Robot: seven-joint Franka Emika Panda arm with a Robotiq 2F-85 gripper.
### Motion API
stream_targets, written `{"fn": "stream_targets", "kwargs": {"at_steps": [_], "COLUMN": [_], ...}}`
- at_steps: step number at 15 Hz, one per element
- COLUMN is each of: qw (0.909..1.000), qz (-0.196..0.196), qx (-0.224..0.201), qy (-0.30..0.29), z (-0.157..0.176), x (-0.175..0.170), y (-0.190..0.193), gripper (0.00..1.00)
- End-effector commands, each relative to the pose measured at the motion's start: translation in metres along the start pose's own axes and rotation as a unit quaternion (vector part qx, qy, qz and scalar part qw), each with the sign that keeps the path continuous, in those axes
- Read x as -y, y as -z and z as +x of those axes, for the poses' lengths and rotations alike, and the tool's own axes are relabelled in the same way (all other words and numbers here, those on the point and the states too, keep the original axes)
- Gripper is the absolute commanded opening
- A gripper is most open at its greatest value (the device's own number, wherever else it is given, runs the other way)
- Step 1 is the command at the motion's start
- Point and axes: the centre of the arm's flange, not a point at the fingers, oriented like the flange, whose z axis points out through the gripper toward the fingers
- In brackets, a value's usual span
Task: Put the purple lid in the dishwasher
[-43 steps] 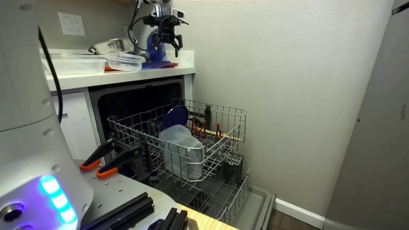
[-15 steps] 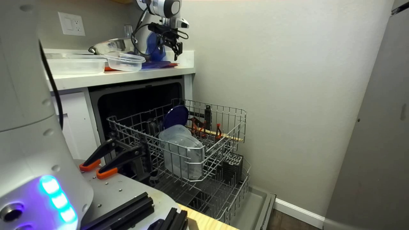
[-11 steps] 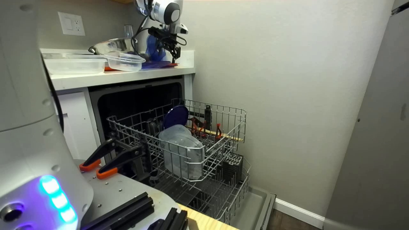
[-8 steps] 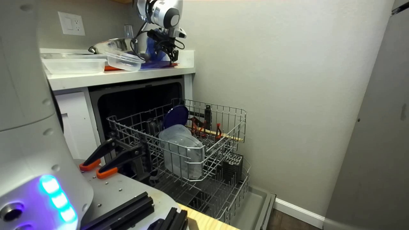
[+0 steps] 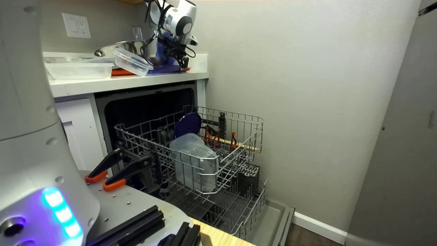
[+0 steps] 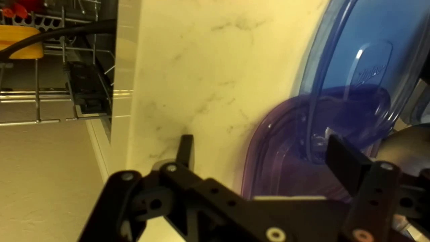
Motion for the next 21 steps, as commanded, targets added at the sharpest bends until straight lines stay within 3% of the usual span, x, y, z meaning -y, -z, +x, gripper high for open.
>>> {"fn": "stream_targets", "kwargs": {"at_steps": [1,10,21], "qw": [0.999,0.995,0.9933], "qz": [0.042,0.092,0.104], "qx": [0.003,-0.026,-0.032], "qy": [-0.015,-0.029,-0.038], "z": [0.019,0.03,0.038], "x": [0.003,0.007,0.008], "y": [-0.009,-0.016,-0.025], "gripper": [1.0,1.0,1.0]}}
